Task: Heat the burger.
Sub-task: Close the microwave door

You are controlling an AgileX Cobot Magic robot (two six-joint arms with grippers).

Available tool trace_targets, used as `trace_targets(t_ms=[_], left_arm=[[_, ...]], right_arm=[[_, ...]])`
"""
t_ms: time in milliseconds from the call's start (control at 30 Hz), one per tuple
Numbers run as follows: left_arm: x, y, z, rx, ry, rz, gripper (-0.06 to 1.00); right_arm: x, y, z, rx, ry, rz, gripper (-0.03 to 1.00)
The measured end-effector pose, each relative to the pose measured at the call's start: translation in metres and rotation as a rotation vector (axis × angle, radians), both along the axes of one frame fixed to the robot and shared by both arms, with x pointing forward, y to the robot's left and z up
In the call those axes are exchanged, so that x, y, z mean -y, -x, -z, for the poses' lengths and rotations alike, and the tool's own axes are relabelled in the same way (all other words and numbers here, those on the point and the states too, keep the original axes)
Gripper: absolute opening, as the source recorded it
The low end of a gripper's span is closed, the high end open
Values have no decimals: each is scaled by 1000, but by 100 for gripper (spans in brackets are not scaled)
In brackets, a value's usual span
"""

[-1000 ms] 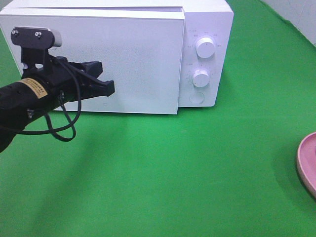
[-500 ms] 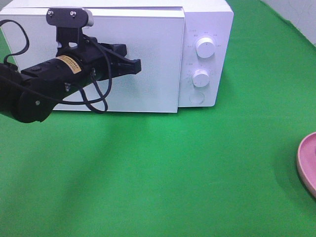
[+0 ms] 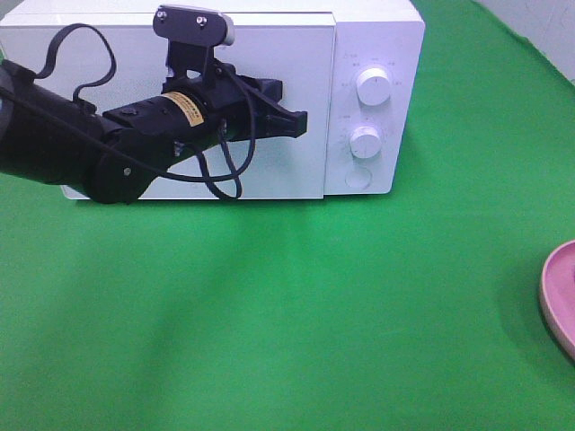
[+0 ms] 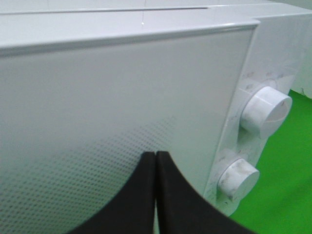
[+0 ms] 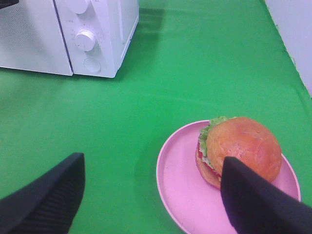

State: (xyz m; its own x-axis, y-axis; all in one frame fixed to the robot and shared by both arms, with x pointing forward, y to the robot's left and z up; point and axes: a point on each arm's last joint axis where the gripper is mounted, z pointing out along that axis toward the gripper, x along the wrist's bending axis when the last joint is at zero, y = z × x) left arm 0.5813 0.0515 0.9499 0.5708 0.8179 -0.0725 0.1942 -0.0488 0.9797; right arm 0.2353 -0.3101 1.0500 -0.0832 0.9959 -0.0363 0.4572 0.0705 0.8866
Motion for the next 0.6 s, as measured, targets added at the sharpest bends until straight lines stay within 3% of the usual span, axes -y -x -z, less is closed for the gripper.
trace_targets(t_ms=[333,600], left_arm=[[15,-11,1,19,-16,34,0],[15,-5,-8,-68,-45,19,0]], right_arm=[[0,0,0,0,0,0,75],[0,0,0,0,0,0,75]])
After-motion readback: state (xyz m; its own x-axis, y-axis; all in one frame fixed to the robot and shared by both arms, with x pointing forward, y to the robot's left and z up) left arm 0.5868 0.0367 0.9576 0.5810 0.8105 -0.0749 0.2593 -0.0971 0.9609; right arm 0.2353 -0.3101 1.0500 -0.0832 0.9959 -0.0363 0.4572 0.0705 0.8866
